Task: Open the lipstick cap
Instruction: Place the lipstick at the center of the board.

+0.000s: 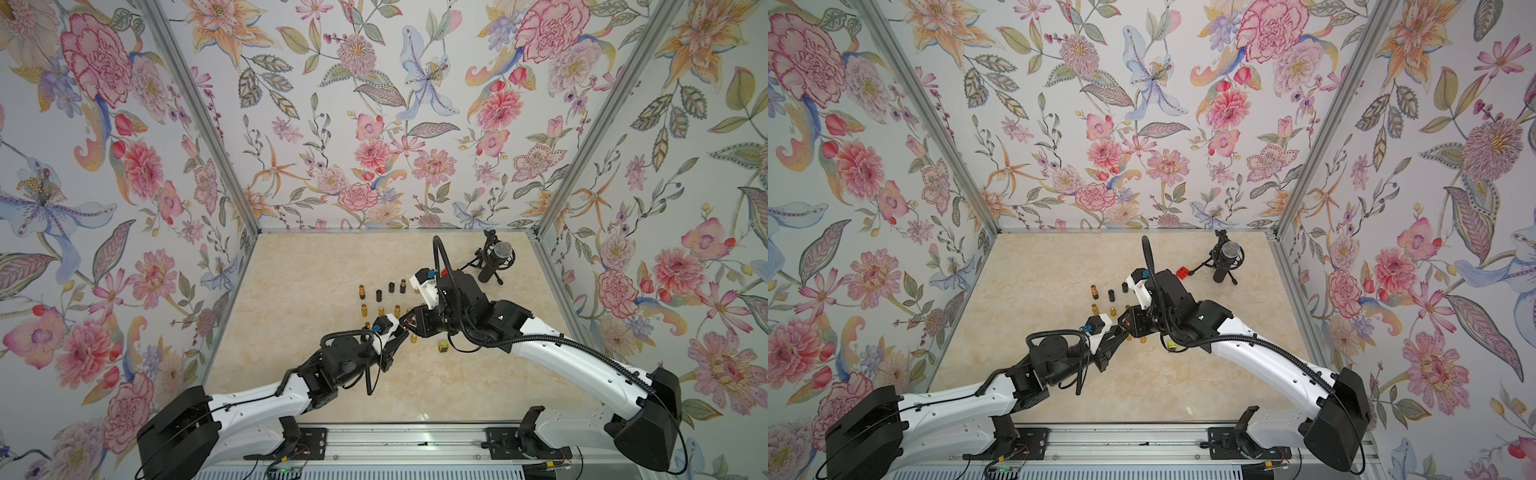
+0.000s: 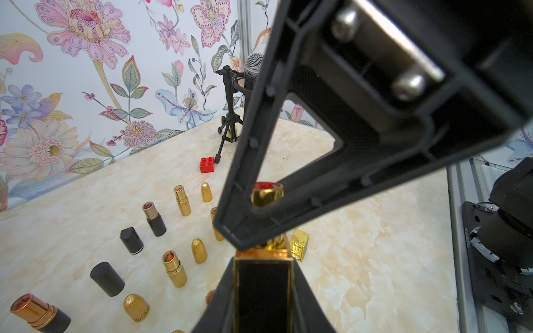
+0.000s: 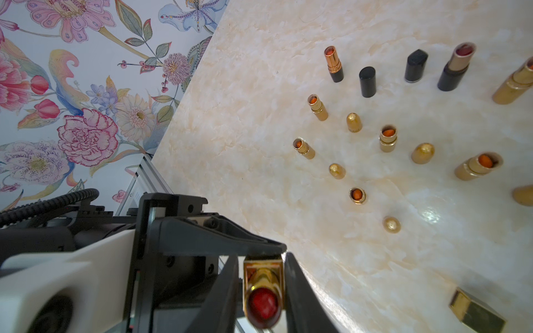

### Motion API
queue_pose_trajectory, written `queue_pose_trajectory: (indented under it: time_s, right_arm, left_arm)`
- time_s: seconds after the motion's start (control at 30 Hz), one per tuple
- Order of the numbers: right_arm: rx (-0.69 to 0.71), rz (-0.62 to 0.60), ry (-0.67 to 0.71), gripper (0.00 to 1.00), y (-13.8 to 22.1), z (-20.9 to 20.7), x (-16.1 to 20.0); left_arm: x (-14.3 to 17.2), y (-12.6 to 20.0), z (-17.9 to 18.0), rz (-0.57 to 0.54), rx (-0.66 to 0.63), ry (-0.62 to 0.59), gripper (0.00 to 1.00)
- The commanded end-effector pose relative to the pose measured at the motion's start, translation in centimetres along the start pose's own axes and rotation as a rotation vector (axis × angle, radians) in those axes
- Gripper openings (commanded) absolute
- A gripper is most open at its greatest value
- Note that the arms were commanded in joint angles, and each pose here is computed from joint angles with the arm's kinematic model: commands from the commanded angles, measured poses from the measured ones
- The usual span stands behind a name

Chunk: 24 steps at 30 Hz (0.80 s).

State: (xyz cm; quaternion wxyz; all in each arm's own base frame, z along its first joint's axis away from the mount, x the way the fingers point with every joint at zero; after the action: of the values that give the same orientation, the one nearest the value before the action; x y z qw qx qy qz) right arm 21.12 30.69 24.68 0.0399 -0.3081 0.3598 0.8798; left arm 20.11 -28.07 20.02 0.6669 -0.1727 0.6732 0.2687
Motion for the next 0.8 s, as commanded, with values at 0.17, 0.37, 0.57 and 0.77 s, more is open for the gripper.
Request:
queue_pose_trajectory:
  time_s: [0.17, 0.37, 0.57, 0.77]
  right_arm:
    - [0.037, 0.033, 0.02, 0.29, -0.3, -0.8, 1.0]
    - [0.034, 0.023, 0.023, 0.24, -0.1, -0.6, 0.6]
    - [0.023, 0.003, 0.019, 0.21, 0.4, -0.1, 0.1]
    - [0.049, -0.005, 0.011, 0.21, 0.7, -0.4, -0.1]
  left_arm:
    - [-2.0, 0.0, 0.8, -0.046, -0.036, -0.006, 0.19]
    - [-1.9, -0.1, 0.7, -0.04, -0.032, -0.008, 0.19]
    - [-1.7, 0.0, 0.8, -0.035, -0.039, -0.007, 0.23]
    - [-1.7, 0.1, 1.0, -0.033, -0.048, -0.008, 0.42]
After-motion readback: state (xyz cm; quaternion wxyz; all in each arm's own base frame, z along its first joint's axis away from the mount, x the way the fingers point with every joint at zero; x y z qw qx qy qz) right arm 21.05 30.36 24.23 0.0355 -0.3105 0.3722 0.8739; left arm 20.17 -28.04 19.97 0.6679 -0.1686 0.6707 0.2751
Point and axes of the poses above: each gripper's point midway between its finger pads, its own y axis back along the fingers, its own z axis along the line the jaws close on, x = y × z, the point moved 2 cm from there along y, back along the fingers, and after that the axes turned 2 degrees about -y, right-handed, at the moved point
